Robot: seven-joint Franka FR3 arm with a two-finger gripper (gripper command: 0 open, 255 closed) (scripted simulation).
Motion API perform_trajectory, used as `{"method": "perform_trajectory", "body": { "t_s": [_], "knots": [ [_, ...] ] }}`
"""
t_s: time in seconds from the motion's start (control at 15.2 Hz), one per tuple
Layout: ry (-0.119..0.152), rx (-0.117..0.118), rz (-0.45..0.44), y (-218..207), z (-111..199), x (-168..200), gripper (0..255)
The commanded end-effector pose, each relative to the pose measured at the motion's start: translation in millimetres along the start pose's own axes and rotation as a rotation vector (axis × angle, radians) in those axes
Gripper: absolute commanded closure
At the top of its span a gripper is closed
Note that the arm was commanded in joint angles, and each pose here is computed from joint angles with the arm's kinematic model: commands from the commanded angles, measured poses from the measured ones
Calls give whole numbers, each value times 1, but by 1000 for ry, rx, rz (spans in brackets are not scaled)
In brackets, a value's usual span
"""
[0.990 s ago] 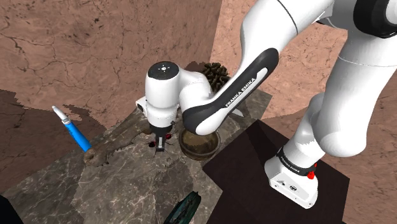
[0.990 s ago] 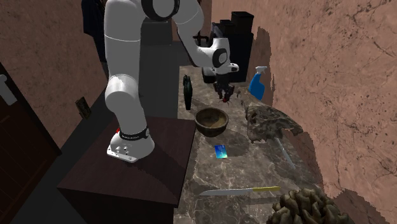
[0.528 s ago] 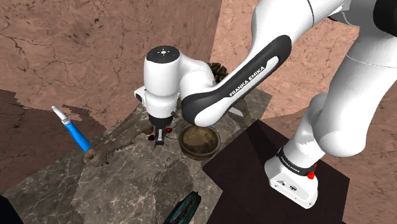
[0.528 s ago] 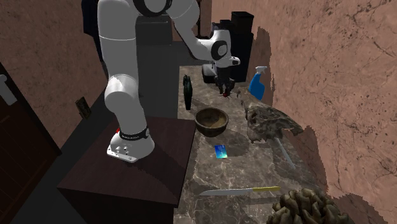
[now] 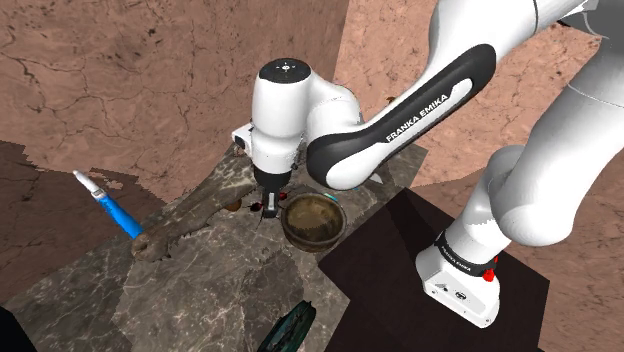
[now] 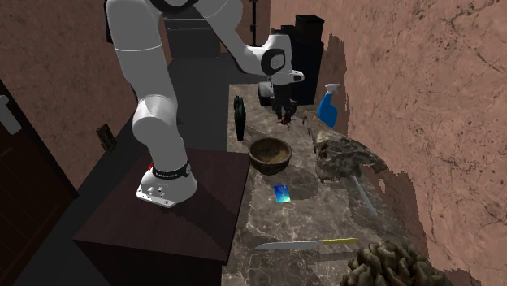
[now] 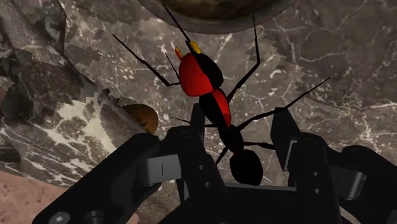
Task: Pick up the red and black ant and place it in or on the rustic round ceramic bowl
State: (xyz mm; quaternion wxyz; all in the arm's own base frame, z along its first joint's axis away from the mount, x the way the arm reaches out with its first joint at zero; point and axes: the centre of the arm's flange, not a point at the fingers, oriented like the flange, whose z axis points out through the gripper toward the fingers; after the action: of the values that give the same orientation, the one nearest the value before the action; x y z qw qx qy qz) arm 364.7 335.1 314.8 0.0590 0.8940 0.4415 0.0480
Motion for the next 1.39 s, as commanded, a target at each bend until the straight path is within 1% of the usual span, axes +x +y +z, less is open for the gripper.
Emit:
{"method": "perform_trajectory", "body": {
  "t_s": [0.0, 0.4, 0.46, 1.25, 1.32],
  "knots": [
    [0, 0, 0, 5, 0, -26, 255],
    [0, 0, 0, 25, 4, -102, 255],
    [0, 0, 0, 31, 5, -124, 255],
    [0, 0, 0, 22, 67, -126, 255],
    [0, 0, 0, 22, 67, -126, 255]
  ]
}}
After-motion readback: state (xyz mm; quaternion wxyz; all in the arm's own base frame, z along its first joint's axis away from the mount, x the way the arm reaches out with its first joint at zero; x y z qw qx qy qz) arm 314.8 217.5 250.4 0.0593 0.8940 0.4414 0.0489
